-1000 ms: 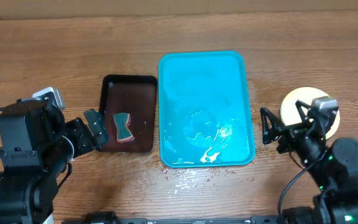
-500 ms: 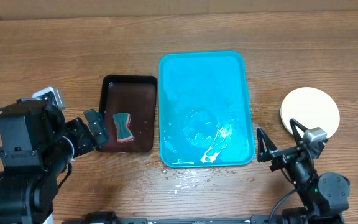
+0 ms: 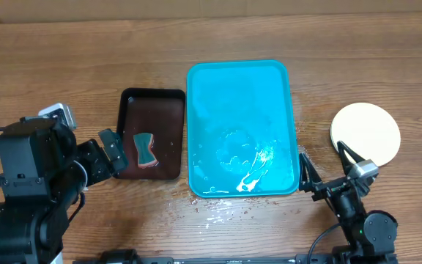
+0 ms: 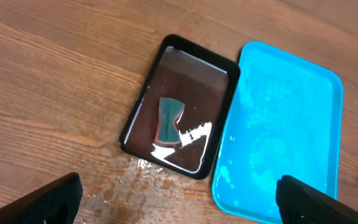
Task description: Clean dirty plates on tray and stack at the side
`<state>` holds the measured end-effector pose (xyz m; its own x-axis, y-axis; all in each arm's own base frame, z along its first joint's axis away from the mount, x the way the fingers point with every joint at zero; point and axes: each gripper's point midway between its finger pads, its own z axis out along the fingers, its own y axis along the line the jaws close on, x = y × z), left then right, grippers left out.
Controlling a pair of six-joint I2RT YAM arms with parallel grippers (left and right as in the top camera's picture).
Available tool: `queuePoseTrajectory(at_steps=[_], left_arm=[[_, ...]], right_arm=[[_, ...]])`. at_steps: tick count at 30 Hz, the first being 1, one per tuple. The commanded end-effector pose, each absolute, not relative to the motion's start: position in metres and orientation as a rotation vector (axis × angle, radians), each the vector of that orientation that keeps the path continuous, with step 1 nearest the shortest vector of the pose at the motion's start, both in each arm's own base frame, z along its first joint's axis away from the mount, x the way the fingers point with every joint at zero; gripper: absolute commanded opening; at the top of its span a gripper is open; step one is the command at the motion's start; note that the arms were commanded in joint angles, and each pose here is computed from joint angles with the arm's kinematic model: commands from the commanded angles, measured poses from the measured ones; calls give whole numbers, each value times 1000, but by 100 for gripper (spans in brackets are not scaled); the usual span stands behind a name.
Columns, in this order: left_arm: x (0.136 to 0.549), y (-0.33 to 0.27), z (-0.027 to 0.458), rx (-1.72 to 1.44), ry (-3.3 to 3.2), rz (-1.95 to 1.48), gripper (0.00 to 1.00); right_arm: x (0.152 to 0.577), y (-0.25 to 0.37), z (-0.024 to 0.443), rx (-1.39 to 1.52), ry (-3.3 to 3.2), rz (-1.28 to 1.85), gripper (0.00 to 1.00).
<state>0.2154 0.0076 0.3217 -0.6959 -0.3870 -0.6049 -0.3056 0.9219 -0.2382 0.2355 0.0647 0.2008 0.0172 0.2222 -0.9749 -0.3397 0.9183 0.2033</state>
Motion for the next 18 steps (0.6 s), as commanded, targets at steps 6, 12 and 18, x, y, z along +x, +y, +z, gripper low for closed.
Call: queuePoseTrajectory(at_steps=[6,12,18], left_arm=[[249,53,347,-479,2138,142,100],[247,55,334,-457,1932,120,100],[231,57,301,-462,1799,111,100]], right_arm=[[236,64,193,-86,1513,430,100],[237,63,174,-77,1590,430,100],[237,63,174,-77,1591,430,100]])
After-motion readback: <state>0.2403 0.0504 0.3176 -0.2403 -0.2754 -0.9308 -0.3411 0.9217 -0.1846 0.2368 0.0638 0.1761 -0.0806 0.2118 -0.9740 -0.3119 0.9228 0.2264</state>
